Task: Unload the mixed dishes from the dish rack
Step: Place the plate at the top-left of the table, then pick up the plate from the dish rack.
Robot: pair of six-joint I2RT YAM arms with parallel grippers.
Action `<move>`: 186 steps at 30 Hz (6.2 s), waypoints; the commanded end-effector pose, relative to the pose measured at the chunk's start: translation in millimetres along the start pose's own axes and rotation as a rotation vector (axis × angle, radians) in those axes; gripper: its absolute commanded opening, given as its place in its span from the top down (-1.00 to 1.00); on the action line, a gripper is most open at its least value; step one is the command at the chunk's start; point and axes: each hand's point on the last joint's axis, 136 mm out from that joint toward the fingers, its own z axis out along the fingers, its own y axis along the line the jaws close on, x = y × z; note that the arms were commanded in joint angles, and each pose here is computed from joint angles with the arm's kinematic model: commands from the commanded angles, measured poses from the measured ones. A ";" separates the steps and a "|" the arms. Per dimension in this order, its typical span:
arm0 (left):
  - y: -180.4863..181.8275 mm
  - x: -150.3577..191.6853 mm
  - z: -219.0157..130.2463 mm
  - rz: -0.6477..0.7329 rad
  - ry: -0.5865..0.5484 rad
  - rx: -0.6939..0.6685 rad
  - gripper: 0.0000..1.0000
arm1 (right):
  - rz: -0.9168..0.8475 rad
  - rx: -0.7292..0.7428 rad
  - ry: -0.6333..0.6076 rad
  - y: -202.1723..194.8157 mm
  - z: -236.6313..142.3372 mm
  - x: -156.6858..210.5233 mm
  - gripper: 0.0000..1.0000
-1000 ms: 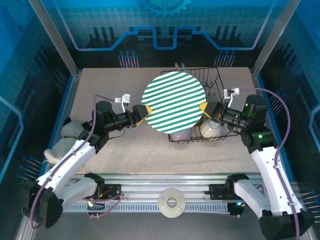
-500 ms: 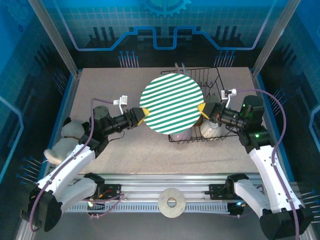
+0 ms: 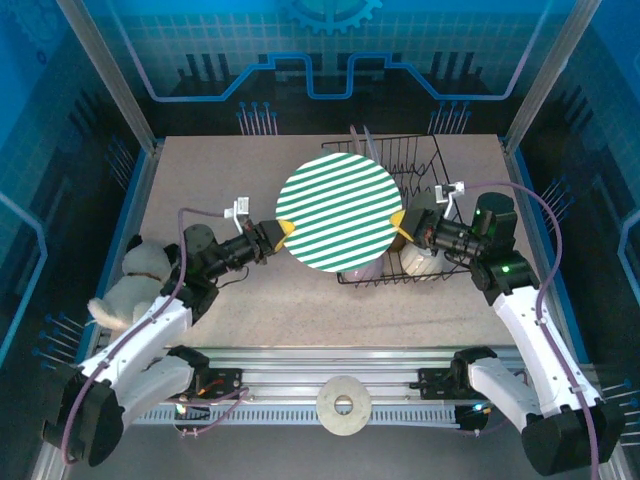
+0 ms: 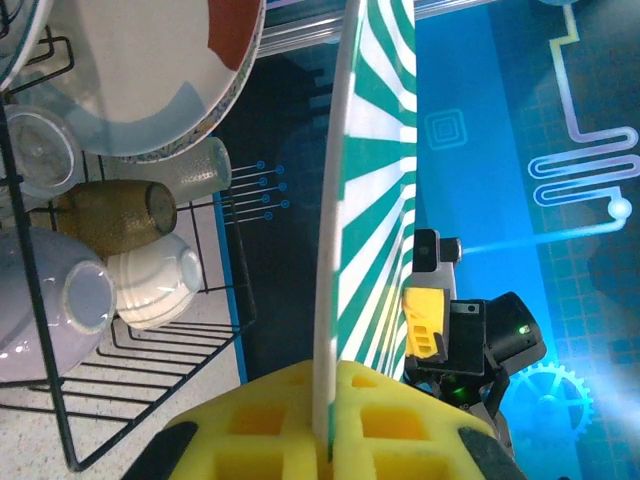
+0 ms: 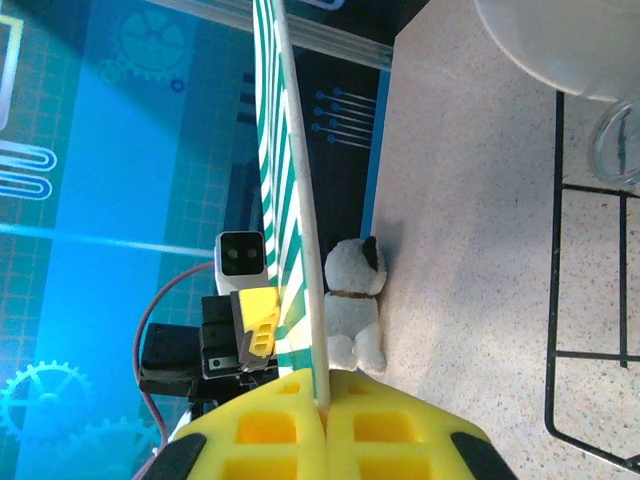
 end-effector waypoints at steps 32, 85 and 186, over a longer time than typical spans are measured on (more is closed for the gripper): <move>-11.3 -181.8 -76.8 0.153 -0.725 -0.091 1.00 | -0.396 0.200 -0.045 -13.4 -52.0 43.3 -1.00; 277.4 -278.1 -18.2 -0.178 -0.404 -0.470 0.23 | -0.377 0.339 -0.044 -52.4 -60.1 50.8 -1.00; -32.4 7.3 -90.3 0.582 0.004 -0.147 -0.99 | -0.730 1.170 -0.068 -102.3 117.1 -174.3 0.08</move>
